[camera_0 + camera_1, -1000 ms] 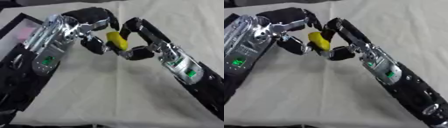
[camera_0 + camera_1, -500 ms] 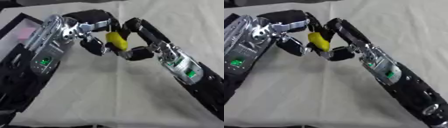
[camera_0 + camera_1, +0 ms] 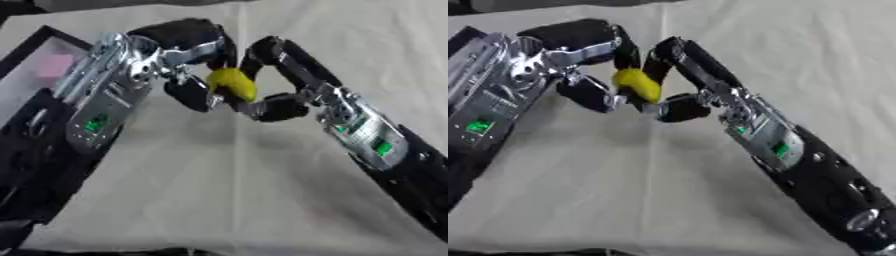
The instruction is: Pick up the objects with one hand, pass them to the other hand, and then place them into the box on the other side of the table.
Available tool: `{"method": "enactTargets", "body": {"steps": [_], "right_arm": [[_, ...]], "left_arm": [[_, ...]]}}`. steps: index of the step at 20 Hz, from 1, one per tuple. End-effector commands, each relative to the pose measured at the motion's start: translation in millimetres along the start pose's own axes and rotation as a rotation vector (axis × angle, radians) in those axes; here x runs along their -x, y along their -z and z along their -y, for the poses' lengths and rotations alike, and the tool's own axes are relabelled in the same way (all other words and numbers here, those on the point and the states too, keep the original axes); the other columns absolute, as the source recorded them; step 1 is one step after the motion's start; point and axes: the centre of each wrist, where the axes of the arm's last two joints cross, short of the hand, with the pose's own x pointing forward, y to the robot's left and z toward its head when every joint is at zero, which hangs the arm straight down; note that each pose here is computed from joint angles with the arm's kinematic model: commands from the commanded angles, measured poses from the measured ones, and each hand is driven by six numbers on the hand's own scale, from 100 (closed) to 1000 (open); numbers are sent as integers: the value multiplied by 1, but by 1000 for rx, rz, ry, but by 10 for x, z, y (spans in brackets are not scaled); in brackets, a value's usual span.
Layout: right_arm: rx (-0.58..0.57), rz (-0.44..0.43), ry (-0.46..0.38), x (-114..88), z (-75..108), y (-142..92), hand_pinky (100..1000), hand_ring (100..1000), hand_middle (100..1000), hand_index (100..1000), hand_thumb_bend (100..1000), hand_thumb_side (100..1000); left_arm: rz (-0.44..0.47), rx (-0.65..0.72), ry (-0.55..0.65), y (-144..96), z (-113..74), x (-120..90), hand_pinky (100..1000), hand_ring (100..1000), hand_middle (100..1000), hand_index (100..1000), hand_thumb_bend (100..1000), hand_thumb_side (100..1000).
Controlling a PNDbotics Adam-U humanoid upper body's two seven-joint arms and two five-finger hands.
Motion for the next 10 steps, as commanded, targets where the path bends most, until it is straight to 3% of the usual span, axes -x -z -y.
{"method": "enactTargets", "body": {"steps": [1,4,6,10], "right_arm": [[2,32,-13,-71,40,44,539,436,382,478,342,100],[-3,28,-16,-63,35,42,544,443,407,509,343,100],[-6,21,-26,-54,35,40,557,460,452,554,390,100],[2,-13,-57,-35,39,36,585,503,539,647,577,100]], "left_arm": [[-3,-20,38,-18,-69,-25,706,597,445,487,126,100],[-7,-32,41,-19,-68,-33,697,576,413,451,135,100],[-9,-44,46,-23,-72,-38,691,563,395,431,154,100],[-21,-66,59,-31,-79,-44,677,546,371,402,205,100]]}}
